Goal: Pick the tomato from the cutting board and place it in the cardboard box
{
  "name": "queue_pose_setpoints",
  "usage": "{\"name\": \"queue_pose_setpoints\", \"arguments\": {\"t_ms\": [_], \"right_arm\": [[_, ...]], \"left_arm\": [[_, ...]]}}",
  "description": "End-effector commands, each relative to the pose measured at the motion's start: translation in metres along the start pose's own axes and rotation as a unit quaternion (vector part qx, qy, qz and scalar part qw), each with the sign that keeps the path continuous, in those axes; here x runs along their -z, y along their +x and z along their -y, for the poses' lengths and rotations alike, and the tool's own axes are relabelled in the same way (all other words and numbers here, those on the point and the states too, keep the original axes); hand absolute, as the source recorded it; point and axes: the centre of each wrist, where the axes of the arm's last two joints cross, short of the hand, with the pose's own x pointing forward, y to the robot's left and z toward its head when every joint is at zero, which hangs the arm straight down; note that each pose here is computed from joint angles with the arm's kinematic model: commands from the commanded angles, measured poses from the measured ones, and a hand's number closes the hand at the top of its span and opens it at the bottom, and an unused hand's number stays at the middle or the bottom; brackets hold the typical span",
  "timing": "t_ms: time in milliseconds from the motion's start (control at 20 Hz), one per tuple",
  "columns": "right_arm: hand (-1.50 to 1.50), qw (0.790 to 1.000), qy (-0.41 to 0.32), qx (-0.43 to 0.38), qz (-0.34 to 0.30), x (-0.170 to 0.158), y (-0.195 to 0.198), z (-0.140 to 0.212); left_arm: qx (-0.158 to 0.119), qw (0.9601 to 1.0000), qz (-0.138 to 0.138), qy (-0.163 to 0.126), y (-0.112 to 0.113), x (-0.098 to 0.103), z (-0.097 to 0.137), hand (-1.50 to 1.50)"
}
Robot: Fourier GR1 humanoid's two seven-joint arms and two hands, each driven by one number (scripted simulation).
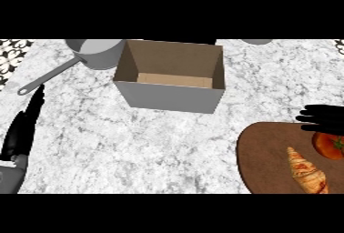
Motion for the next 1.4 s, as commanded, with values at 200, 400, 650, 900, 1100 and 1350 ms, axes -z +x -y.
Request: {"name": "queue_pose_setpoints", "arguments": {"t_ms": [200,400,650,900,1100,1350], "right_arm": [[-1.50,0.994,0.011,0.000,0.110,0.006,-0.019,0.010],[-1.50,0.991,0.011,0.006,0.131,0.011,-0.019,-0.005],[-1.50,0.986,0.012,0.003,0.169,0.011,-0.011,-0.010],[-1.50,0.985,0.020,0.002,0.170,-0.008,0.000,-0.002],[-1.50,0.990,0.046,-0.028,0.133,0.003,-0.012,-0.016],[-1.50,0.992,0.062,-0.027,0.102,0.025,-0.015,-0.037]], "left_arm": [[-0.001,0.9999,-0.005,-0.011,0.002,-0.006,0.005,0.00],[-0.003,1.0000,-0.005,0.004,-0.002,-0.003,0.001,0.00],[-0.002,0.9999,-0.013,0.001,0.008,0.005,-0.007,0.00],[-0.009,0.9997,-0.015,0.015,-0.009,-0.011,-0.005,0.00],[0.000,0.9999,-0.008,0.010,-0.001,-0.002,-0.002,0.00],[-0.007,0.9999,-0.004,0.012,-0.004,0.000,-0.007,0.00]]}}
